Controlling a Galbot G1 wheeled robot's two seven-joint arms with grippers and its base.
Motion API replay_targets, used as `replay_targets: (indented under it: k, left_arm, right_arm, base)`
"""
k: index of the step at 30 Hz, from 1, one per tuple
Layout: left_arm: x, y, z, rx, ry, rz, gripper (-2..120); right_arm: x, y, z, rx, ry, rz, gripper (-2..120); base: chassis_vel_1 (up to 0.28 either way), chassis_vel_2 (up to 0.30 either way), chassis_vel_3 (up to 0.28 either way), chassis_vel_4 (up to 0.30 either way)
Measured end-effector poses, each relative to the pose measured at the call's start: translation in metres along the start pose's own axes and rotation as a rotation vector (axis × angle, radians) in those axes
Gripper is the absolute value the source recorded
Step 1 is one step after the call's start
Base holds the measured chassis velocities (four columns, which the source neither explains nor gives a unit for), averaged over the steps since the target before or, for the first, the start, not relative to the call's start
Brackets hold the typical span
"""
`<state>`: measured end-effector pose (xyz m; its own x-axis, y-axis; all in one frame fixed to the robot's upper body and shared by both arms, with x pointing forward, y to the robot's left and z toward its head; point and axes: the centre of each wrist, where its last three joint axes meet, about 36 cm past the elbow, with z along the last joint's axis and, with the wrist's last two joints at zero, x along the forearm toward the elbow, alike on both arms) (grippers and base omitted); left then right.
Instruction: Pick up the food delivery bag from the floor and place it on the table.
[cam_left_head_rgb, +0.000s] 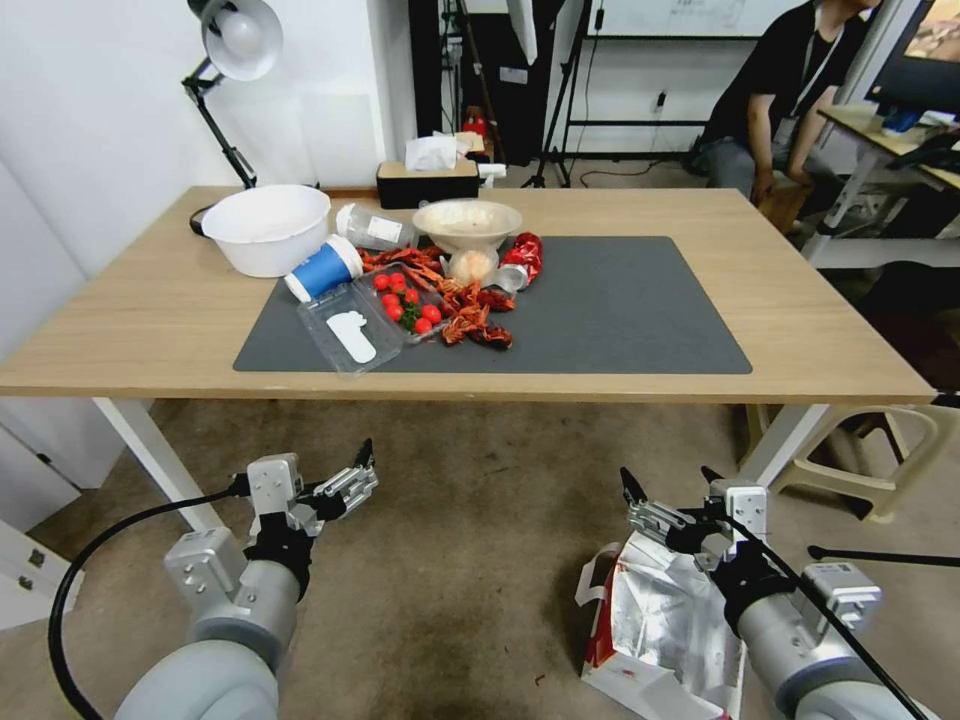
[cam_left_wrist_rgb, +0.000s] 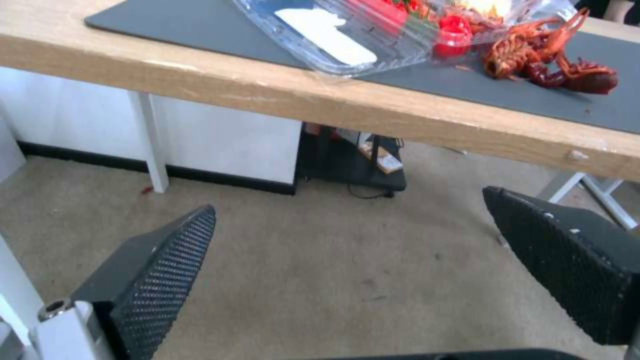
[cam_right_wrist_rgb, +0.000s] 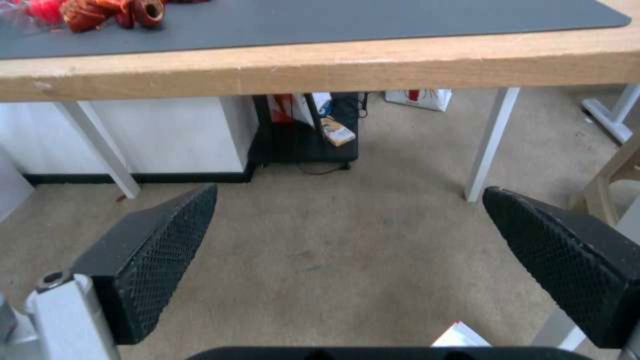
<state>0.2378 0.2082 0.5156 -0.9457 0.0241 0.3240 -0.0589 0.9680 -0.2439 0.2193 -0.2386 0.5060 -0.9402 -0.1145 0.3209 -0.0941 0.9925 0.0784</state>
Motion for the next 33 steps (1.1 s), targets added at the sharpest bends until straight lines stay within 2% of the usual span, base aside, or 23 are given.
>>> replay_targets:
  k: [33]
  left_arm:
    - [0.0026,0.0013,0.0034,-0.001,0.001,-0.016,100]
  right_arm:
    - [0.0017,0.0001,0.0020,0.022,0.003,-0.003,100]
  base:
    - [0.000,0.000,0.000,0.000]
